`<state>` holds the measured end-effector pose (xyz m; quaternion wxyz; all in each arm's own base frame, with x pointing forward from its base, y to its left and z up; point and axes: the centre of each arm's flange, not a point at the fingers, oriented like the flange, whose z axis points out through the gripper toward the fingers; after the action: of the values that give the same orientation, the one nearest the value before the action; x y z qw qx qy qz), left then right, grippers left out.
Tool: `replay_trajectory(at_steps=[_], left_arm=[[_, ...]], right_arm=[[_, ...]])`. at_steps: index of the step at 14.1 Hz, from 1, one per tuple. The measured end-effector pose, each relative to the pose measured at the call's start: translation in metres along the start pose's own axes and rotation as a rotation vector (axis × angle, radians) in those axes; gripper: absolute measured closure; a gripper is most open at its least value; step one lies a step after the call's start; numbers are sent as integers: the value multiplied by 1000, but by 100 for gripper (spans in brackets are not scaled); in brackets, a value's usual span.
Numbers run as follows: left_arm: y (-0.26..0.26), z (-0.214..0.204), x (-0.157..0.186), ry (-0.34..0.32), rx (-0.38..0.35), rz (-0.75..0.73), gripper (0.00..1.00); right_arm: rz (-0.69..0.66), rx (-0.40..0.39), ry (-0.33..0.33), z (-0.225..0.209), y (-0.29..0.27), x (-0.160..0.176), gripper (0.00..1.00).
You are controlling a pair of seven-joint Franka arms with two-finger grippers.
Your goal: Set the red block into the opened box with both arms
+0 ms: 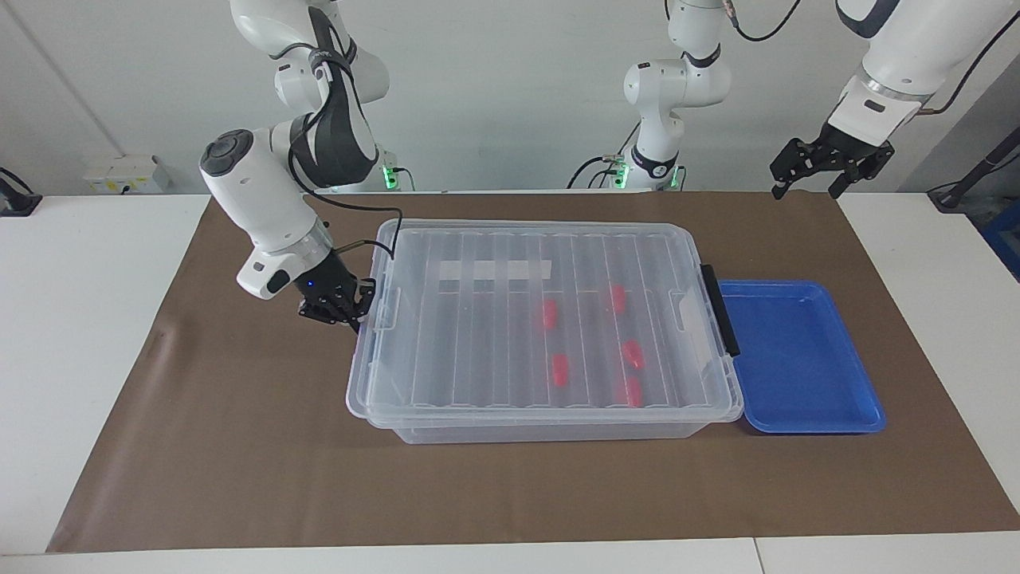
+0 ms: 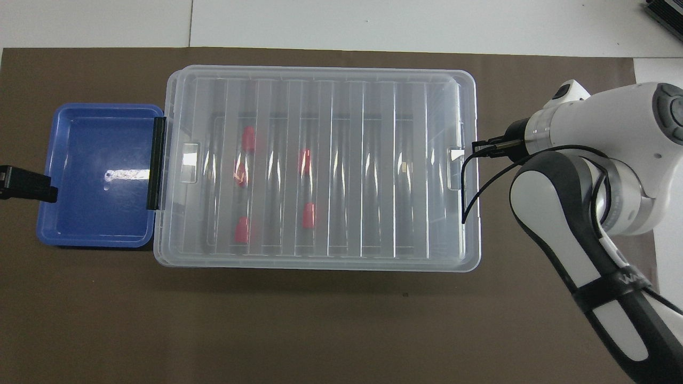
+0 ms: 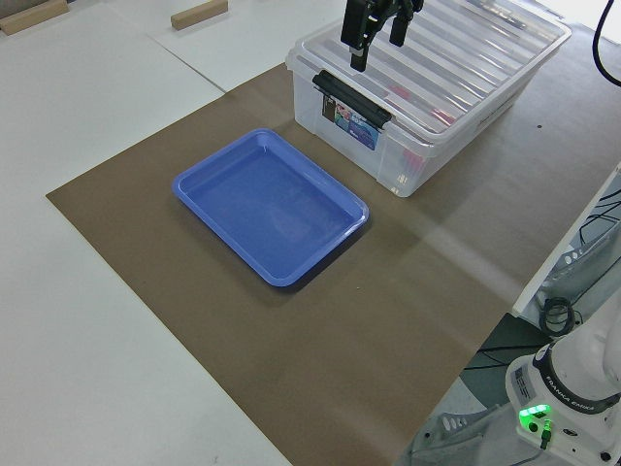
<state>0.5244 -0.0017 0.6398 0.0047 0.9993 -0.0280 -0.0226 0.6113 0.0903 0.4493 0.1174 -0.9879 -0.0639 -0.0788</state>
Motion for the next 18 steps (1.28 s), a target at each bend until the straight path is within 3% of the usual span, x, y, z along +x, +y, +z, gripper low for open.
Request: replay_trajectory(at_steps=[13,15,18], left_arm=[[0,8,3,7,0,0,0],[0,8,3,7,0,0,0],[0,7,2,8,0,0,0]], right_arm=[[13,35,0,2,-1,-1,99],[-12,3,-3,1,1,-1,99],[-82,-118,-5,-8,11,1,99]])
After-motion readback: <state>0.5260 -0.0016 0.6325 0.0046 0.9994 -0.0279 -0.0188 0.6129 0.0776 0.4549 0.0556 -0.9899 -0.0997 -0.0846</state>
